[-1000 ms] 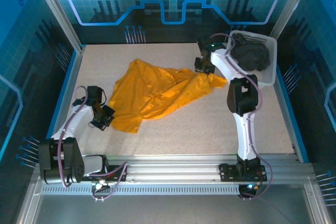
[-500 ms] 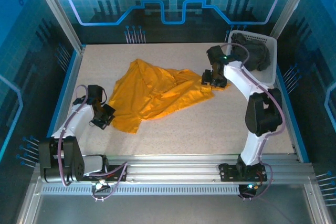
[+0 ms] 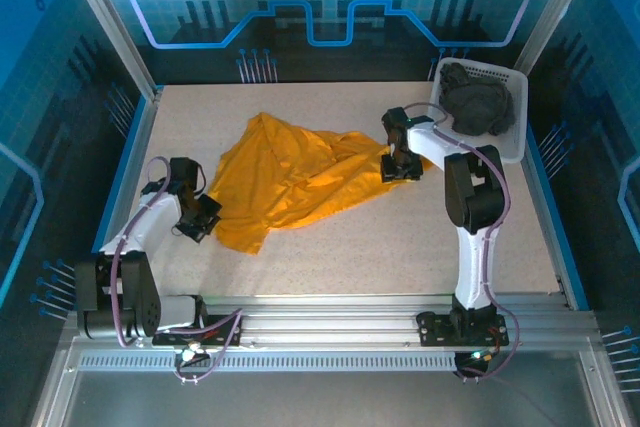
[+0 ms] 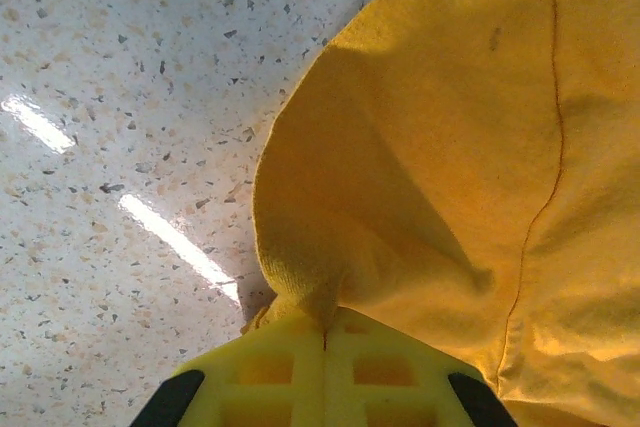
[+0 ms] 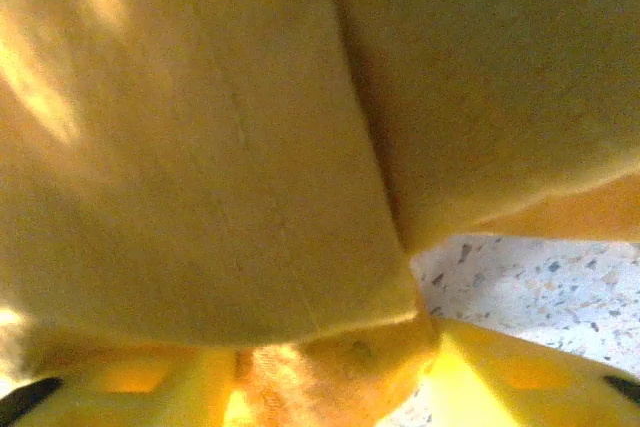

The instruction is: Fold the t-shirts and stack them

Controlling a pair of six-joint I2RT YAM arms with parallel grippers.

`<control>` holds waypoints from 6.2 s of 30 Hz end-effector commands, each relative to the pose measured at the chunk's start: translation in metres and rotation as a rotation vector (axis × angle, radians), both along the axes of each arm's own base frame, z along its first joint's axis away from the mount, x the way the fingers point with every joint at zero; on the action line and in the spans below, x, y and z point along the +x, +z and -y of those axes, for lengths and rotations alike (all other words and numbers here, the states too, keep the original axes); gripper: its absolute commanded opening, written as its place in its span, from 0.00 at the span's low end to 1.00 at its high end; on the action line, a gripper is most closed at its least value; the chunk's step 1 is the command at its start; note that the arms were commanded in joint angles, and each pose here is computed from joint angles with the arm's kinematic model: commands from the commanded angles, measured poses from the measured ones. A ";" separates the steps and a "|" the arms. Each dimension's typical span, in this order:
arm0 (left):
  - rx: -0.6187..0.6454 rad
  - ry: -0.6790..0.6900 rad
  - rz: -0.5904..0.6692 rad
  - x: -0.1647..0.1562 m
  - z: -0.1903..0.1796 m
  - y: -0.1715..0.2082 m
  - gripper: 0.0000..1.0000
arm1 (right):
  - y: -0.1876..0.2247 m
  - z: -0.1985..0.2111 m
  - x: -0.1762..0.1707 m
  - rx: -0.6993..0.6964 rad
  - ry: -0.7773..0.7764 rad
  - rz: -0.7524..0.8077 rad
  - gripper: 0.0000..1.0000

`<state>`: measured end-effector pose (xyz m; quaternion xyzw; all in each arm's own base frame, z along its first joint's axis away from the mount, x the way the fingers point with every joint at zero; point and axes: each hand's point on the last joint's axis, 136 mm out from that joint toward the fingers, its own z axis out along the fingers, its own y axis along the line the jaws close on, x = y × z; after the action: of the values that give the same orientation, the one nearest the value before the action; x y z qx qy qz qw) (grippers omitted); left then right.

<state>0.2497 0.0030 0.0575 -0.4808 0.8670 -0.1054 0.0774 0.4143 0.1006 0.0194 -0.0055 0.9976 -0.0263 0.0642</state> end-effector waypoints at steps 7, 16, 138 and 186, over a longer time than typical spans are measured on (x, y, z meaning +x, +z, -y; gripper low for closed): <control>-0.019 -0.015 0.017 0.010 0.005 0.005 0.00 | 0.000 0.002 -0.009 -0.048 0.043 -0.060 0.13; -0.032 -0.026 0.022 0.016 0.012 0.008 0.00 | 0.092 -0.005 0.013 -0.015 0.022 0.133 0.00; -0.178 0.124 0.200 -0.003 0.055 0.070 0.39 | 0.109 0.069 -0.103 0.216 -0.448 0.185 0.51; -0.151 0.102 -0.105 -0.110 0.069 -0.030 0.00 | 0.030 0.089 -0.138 0.259 -0.622 0.006 0.49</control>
<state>0.1490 -0.0640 0.0240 -0.5306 0.8346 -0.1465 0.0218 0.2659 0.0100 0.0551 0.2913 0.9534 0.0600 0.0505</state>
